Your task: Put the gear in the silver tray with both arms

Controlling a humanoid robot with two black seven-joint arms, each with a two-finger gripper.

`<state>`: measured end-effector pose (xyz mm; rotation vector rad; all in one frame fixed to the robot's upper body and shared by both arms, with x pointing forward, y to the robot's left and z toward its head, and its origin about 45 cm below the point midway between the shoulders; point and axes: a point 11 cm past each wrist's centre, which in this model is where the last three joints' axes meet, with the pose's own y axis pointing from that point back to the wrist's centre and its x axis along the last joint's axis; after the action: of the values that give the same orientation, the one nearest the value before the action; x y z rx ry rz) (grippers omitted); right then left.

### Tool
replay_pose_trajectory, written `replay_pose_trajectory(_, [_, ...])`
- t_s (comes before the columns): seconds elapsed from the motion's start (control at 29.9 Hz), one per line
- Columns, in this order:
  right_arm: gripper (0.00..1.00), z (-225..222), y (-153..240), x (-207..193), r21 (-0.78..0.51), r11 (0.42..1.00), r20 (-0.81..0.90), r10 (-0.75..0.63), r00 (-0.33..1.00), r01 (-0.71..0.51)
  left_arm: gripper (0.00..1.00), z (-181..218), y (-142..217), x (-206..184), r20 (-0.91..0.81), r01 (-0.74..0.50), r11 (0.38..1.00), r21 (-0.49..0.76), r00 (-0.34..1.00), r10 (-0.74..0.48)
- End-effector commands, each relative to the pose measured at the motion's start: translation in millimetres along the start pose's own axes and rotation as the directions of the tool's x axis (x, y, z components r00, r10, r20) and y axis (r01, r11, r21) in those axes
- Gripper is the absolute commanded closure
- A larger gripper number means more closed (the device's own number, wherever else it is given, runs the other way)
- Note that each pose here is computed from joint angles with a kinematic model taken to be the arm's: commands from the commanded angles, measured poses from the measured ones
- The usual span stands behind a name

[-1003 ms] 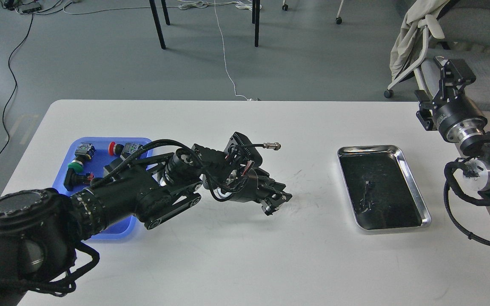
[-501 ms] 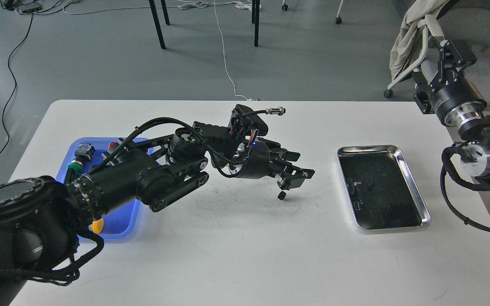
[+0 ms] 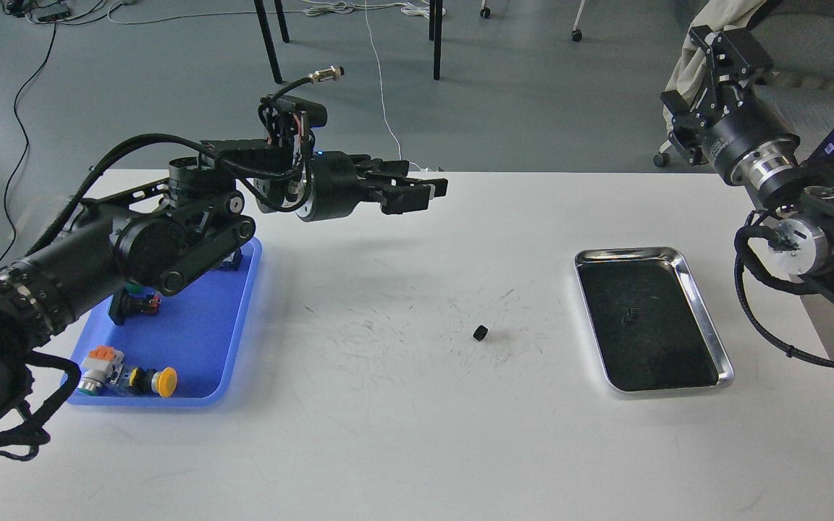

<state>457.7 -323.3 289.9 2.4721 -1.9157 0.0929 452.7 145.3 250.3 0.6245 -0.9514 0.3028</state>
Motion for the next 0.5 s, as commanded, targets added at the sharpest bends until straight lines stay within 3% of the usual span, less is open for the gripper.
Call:
replay_pose_trajectory(0.0, [0.06,-8,-4,-10,0.001,0.999,-0.025,-0.040,0.999,0.040,0.07,-24,27,11,-0.101,-0.089,0.995,0.041,0.991,0.093])
replay_pose_trajectory(0.17, [0.06,-18,-6,-18,-0.004,0.997,-0.052,-0.081,0.995,0.081,0.02,-55,63,12,-0.228,-0.212,0.970,0.117,0.945,0.234])
replay_pose_trajectory(0.47, [0.06,-14,-3,-59,-0.150,0.953,-0.262,-0.297,0.918,0.265,0.02,-101,111,-12,-0.413,-0.287,0.922,0.258,0.830,0.374])
